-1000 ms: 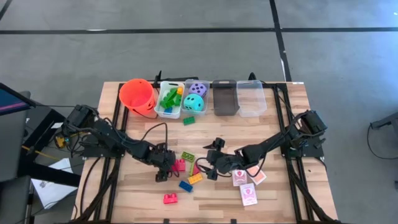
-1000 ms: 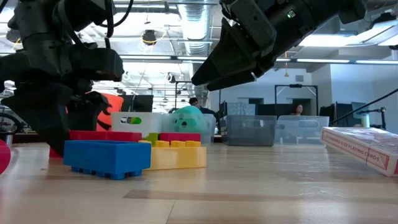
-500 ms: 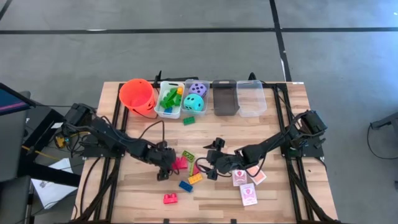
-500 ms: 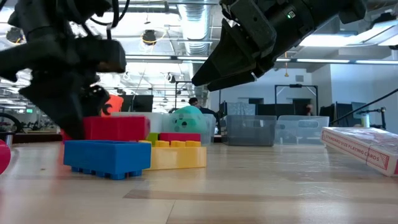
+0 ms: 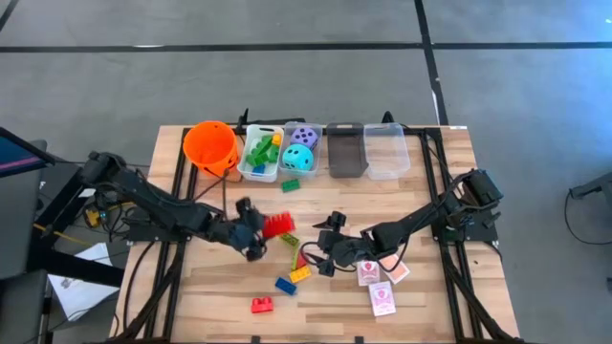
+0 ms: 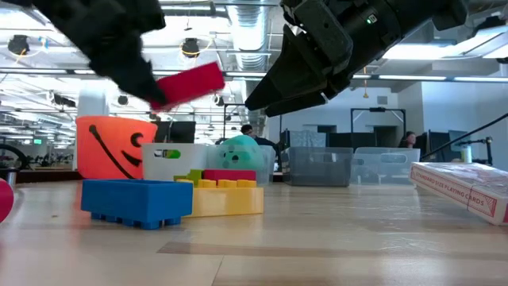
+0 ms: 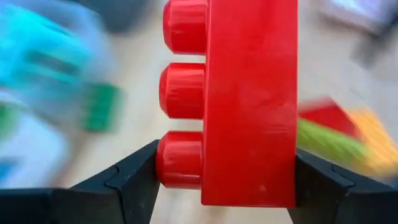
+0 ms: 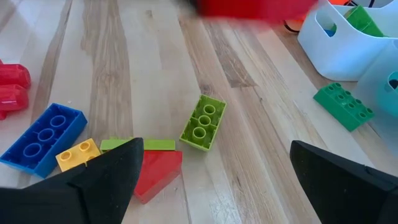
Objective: Pick & Place Toys
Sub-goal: Put the top large red game piece into the white bin
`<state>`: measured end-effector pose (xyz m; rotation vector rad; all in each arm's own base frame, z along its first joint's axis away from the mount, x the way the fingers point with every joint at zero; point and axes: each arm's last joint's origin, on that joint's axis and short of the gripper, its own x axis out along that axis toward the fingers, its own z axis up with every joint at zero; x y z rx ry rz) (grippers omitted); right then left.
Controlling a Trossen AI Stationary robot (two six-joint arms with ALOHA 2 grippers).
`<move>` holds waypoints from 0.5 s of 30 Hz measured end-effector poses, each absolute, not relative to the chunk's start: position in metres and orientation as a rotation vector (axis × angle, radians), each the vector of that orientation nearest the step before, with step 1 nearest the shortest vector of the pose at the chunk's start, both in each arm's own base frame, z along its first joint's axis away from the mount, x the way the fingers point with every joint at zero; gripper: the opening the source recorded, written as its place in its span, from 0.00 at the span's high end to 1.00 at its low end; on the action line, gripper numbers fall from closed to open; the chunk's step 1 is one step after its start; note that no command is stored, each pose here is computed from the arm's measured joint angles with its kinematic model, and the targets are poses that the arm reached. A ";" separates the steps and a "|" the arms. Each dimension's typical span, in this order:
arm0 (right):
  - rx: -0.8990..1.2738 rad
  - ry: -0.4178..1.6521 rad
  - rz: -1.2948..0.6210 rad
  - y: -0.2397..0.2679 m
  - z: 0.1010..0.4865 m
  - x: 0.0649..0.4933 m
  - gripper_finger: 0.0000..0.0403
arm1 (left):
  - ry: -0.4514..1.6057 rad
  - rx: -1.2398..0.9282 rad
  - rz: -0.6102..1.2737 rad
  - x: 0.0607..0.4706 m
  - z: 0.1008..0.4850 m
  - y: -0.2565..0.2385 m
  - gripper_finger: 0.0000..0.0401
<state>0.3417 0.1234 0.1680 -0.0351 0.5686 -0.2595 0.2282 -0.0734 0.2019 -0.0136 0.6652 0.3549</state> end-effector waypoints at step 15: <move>-0.033 0.565 -0.259 0.123 0.168 0.342 0.01 | 0.463 0.066 1.057 0.213 0.242 0.031 0.34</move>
